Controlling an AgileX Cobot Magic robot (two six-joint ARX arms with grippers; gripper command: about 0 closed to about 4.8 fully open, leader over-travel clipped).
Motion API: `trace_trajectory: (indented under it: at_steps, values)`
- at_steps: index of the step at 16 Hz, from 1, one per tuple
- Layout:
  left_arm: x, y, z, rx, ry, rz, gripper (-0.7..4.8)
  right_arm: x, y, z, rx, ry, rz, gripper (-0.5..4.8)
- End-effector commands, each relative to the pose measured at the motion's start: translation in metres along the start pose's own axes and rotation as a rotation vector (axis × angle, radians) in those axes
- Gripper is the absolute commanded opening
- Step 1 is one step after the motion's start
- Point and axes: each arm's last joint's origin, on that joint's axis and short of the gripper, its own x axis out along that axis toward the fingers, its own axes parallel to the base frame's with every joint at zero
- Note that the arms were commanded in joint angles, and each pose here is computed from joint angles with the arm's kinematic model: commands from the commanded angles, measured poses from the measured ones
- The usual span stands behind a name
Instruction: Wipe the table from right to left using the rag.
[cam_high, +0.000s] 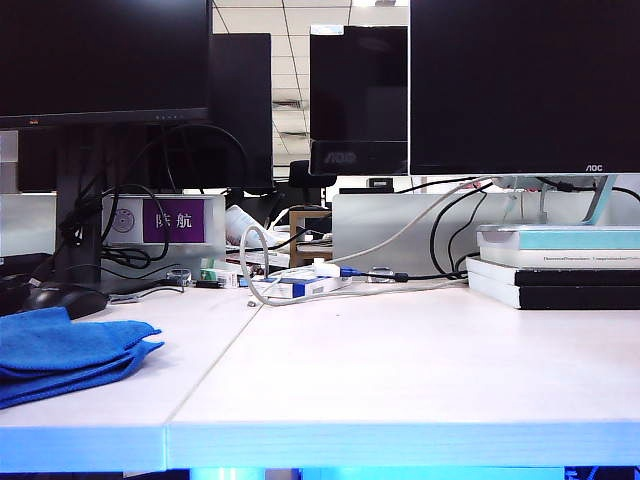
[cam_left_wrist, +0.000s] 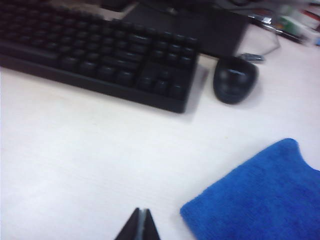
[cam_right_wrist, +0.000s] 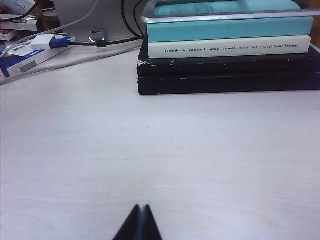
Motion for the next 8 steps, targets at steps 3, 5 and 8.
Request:
trace_trajectory:
  at_steps: [3, 5, 8]
  values:
    - [0.0002, -0.0022, -0.0020, 0.175, 0.016, -0.077, -0.04, 0.0006, -0.0001, -0.0014, 0.003, -0.001, 0.000, -0.01]
    - [0.0001, -0.0038, -0.0024, 0.175, 0.022, -0.136, -0.04, 0.0006, -0.0001, -0.0014, 0.003, -0.001, 0.000, -0.01]
    - [-0.0001, -0.0050, -0.0027, 0.175, 0.026, -0.175, -0.04, 0.0006, -0.0001, -0.0014, 0.003, -0.001, 0.000, -0.01]
